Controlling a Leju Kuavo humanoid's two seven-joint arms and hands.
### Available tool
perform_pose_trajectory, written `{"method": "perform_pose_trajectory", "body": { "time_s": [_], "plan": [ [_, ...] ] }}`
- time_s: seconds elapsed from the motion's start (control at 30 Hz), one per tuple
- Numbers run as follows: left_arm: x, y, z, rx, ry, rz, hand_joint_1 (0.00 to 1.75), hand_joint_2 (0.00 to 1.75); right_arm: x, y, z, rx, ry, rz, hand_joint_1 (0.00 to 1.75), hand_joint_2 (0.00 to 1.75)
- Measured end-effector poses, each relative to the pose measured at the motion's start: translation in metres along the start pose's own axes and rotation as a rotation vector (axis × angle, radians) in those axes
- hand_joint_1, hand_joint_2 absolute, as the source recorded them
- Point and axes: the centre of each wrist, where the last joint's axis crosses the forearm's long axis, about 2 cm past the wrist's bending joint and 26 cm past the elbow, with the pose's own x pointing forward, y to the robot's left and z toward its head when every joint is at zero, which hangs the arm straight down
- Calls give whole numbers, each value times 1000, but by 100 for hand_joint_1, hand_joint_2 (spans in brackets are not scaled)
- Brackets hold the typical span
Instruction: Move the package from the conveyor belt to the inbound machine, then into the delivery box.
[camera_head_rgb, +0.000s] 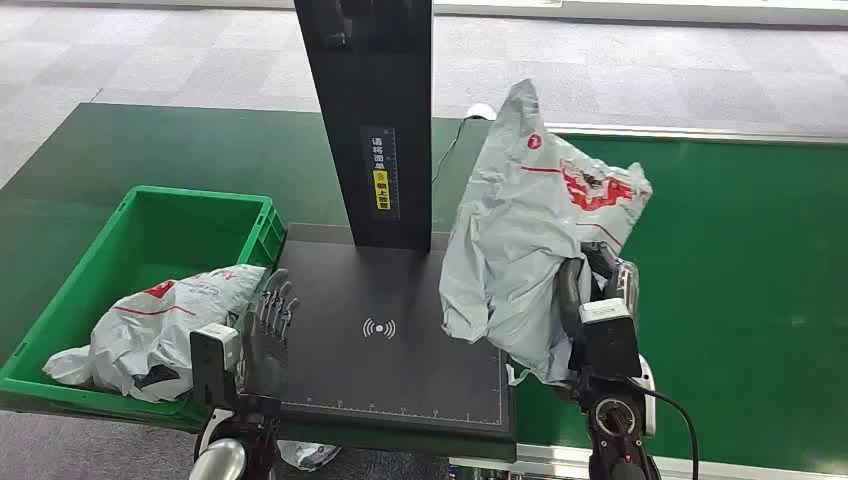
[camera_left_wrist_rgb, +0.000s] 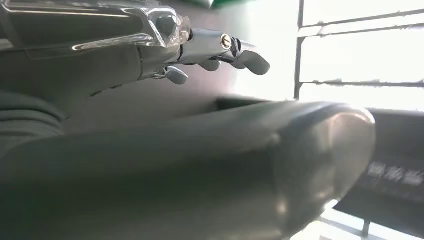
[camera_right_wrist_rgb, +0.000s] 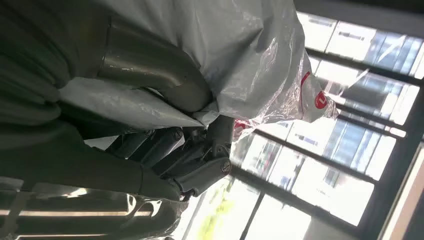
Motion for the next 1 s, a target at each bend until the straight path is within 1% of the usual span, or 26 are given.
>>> {"method": "perform_pose_trajectory", "body": {
  "time_s": [0.17,0.37,0.43,0.5,0.6,0.67,0.73,0.87,1.0],
  "plan": [
    [3,2,-6,49,-54,-95,0,0,4,19,4,114,-14,-65,175,175],
    [4,4,-8,54,-64,-98,0,0,5,29,8,173,-16,-85,175,175],
    [3,4,-8,55,-63,-67,0,0,5,31,9,206,-23,-62,175,175],
    [2,5,-7,53,-63,-27,0,0,4,34,12,261,-42,23,175,175],
    [1,7,-5,31,-65,7,0,0,-1,36,12,394,-54,202,175,175],
    [0,9,-6,12,-72,9,0,0,-8,36,6,510,-52,327,175,175],
    [0,11,-7,8,-81,-11,0,0,-18,33,-3,618,-61,407,175,175],
    [1,21,-11,36,-107,-44,0,0,-36,30,-23,829,-105,423,175,175],
    [4,28,-19,57,-147,-61,0,0,-44,42,-38,1016,-154,395,175,175]
  ]
}}
